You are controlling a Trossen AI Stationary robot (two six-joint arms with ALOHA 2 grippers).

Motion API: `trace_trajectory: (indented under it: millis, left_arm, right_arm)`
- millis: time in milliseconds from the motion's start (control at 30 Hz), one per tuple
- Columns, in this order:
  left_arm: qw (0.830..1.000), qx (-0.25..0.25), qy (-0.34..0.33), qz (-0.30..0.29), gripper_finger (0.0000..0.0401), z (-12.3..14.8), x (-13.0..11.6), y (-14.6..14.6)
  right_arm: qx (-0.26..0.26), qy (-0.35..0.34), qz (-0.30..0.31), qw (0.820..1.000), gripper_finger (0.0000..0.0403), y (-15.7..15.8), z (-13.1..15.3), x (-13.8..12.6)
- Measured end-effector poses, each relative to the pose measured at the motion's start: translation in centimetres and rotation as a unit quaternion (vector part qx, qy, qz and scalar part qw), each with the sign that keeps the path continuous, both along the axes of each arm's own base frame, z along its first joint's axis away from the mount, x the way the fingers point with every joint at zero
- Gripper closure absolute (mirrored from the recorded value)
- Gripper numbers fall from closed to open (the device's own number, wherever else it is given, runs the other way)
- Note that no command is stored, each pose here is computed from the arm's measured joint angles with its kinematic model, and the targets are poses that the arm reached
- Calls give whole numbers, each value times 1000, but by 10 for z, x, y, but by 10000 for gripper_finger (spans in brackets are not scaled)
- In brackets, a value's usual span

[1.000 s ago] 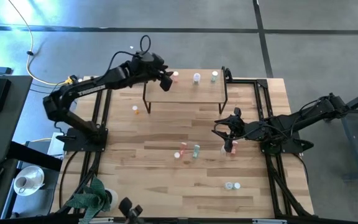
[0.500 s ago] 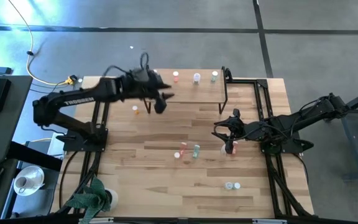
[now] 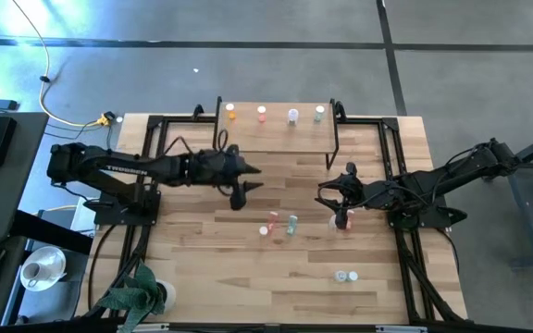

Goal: Pick and place medicine bottles onto shelf by color
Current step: Align the bottom orange pill bottle with the other orange pill bottle on the shelf

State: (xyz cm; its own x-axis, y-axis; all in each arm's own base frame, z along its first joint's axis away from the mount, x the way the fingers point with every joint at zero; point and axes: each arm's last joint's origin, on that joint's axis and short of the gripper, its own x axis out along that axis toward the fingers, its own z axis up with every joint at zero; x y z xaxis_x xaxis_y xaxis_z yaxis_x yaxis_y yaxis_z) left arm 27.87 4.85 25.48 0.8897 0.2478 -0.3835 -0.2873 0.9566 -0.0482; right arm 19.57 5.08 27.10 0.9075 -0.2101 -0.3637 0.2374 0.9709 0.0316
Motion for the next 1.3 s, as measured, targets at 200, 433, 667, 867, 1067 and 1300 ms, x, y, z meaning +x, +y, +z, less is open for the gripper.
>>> trace_trajectory:
  millis: [200,433,667,867,1067,1300]
  left_arm:
    - [1000,-8,-13,4,217,-26,-7,-17]
    - [999,-30,-11,-14,217,-42,-13,-35]
    - [998,-37,-34,-32,217,-30,-18,-45]
    - [997,-37,-46,-41,217,-25,-21,-49]
    - [998,-36,-35,-38,217,-27,-22,-49]
    - [1000,-18,-11,9,217,-27,-29,-46]
  right_arm:
    - [8,14,25,1000,208,3,-6,6]
    - [-8,30,64,997,208,9,-14,17]
    - [18,43,120,992,208,20,-27,32]
    - [-24,76,131,988,208,35,-61,59]
    - [-52,59,144,986,208,42,-85,81]
    - [-48,27,141,988,208,47,-106,99]
